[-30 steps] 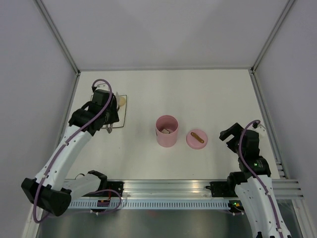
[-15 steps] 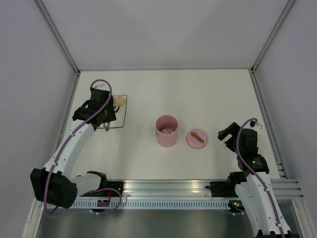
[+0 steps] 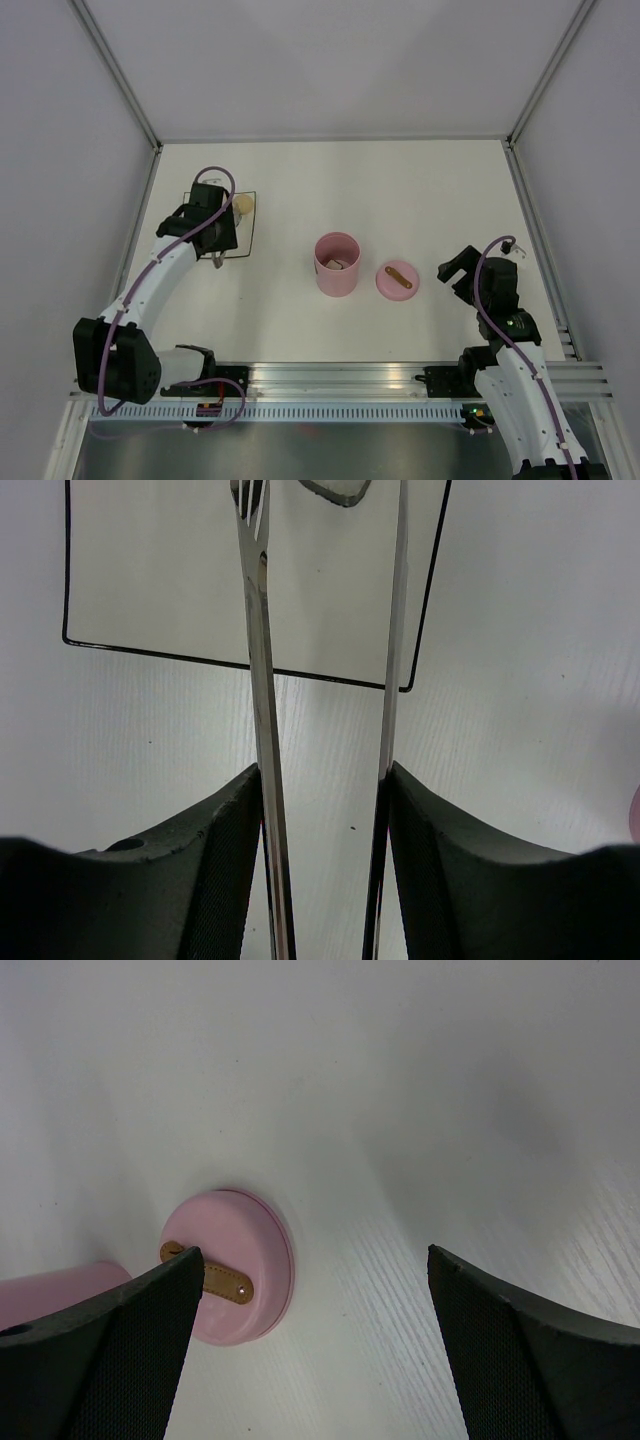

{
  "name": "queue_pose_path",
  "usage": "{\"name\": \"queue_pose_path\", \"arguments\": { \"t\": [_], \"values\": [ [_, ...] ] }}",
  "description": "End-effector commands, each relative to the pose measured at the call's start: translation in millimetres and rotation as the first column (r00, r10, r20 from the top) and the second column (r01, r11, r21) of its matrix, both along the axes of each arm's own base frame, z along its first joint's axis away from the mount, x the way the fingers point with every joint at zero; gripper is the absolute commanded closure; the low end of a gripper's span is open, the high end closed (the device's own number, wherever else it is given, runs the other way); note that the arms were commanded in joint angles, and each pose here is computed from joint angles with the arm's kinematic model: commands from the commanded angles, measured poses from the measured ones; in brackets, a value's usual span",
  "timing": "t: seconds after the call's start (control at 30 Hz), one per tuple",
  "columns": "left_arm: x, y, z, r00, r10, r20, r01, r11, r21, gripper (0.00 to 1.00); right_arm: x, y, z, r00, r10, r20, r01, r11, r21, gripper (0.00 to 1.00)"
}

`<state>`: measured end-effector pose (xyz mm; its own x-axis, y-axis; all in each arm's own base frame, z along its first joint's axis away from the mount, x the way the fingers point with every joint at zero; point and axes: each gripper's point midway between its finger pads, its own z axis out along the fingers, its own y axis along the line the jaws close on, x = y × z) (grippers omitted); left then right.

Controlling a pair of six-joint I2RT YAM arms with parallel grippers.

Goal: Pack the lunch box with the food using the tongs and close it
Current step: Pick up the food using the clamp

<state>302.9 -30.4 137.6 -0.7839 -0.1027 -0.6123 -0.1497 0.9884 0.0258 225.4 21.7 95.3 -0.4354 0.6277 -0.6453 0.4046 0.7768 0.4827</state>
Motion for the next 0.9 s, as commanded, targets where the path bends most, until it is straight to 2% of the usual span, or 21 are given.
{"name": "queue_pose_path", "arguments": {
  "t": [0.0, 0.57, 0.87],
  "values": [
    [13, 0, 4, 0.998, -0.038, 0.048, 0.038, 0.999, 0.009, 0.43, 7, 1, 10, 0.999, 0.008, 0.043, -0.008, 1.0, -0.001, 0.02],
    [23, 3, -12, 0.999, -0.042, 0.001, 0.042, 0.999, 0.035, 0.46, 9, 3, 0, 1.0, 0.013, 0.027, -0.013, 1.0, 0.004, 0.02],
    [29, 2, -19, 0.999, -0.046, -0.025, 0.047, 0.998, 0.037, 0.57, 13, 3, 0, 0.999, 0.018, 0.028, -0.017, 1.0, -0.001, 0.02]
  ]
}}
